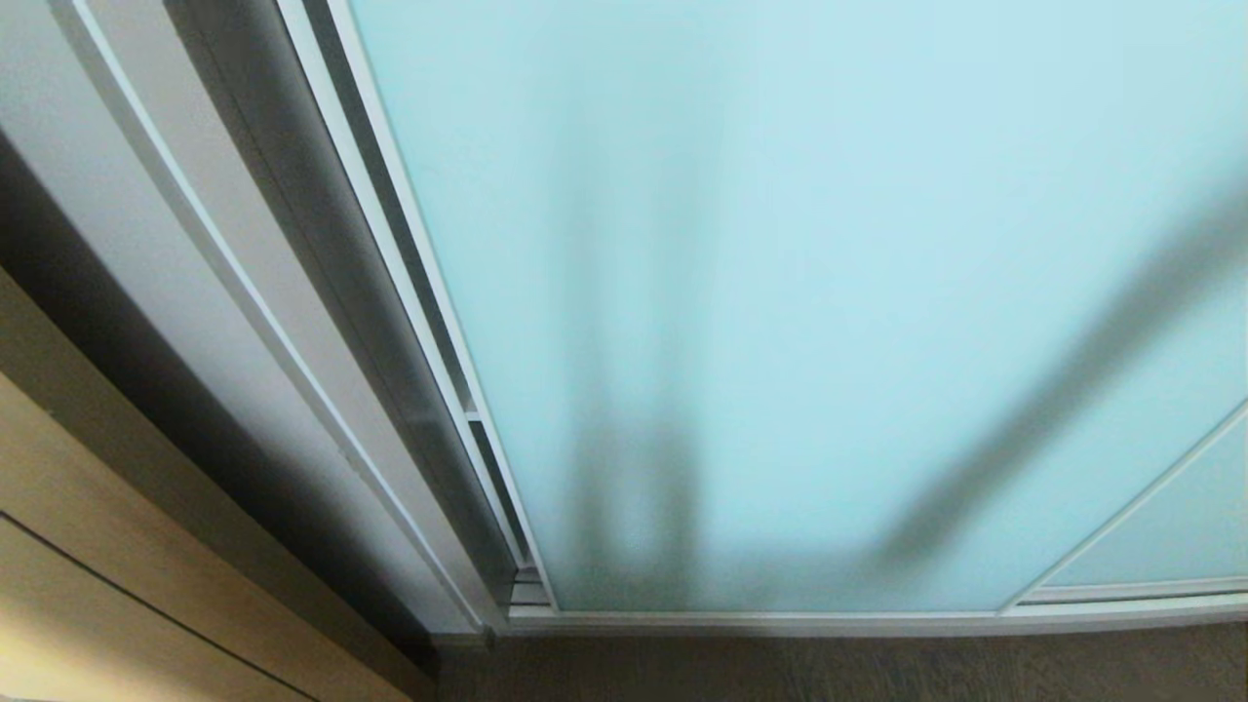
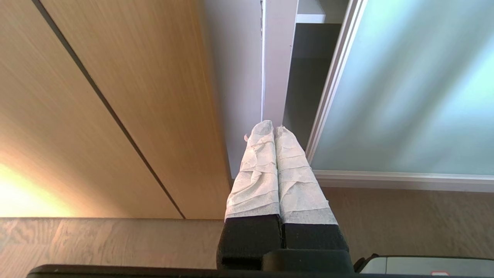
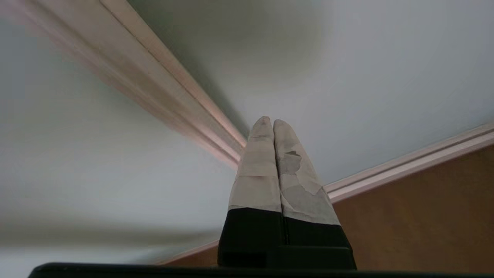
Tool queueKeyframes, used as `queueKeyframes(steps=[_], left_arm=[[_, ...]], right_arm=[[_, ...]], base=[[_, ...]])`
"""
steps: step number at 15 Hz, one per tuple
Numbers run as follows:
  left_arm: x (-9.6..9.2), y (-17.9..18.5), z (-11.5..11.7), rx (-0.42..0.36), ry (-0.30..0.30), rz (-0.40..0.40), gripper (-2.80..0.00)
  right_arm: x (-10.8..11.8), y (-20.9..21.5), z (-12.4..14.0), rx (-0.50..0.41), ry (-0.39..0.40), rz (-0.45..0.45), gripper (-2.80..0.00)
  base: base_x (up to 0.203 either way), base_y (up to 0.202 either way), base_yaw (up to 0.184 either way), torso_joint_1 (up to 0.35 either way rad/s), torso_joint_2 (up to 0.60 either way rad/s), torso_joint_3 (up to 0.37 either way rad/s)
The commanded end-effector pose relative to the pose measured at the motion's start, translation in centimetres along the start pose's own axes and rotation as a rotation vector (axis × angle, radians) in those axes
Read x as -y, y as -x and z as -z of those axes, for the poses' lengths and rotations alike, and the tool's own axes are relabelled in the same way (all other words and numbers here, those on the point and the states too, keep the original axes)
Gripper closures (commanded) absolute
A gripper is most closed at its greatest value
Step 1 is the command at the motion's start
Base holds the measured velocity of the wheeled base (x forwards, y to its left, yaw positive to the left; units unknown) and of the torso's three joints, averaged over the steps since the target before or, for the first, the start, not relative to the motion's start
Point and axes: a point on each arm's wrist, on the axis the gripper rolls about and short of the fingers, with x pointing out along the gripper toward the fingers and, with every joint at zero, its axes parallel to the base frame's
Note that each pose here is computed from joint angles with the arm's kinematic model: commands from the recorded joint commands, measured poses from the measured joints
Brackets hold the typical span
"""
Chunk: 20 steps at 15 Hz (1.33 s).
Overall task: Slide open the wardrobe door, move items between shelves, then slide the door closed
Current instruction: Close the door
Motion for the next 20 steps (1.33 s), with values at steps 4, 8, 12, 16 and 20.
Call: queueKeyframes(steps=[4, 8, 12, 16, 20], left_arm=[[0.0, 0.0, 0.0, -0.002, 0.0, 0.0, 0.0], [0.0, 0.0, 0.0, -0.001, 0.0, 0.0, 0.0], [0.0, 0.0, 0.0, -0.002, 0.0, 0.0, 0.0], [0.0, 0.0, 0.0, -0.002, 0.0, 0.0, 0.0], [0.0, 0.0, 0.0, 0.0, 0.0, 0.0, 0.0]], right_arm=[[-0.3, -2.5, 0.9, -0.043, -0.01, -0.05, 0.0], [0.4, -3.5, 0.4, -0.029, 0.0, -0.047, 0.0], [0.7, -4.4, 0.2, -0.023, 0.006, -0.044, 0.0], [0.4, -6.3, 0.9, -0.041, 0.007, -0.044, 0.0], [-0.4, -8.0, 1.0, -0.031, -0.034, -0.037, 0.0]], base=[[0.0, 0.0, 0.0, 0.0, 0.0, 0.0], [0.0, 0.0, 0.0, 0.0, 0.0, 0.0], [0.0, 0.0, 0.0, 0.0, 0.0, 0.0], [0.0, 0.0, 0.0, 0.0, 0.0, 0.0], [0.0, 0.0, 0.0, 0.0, 0.0, 0.0]])
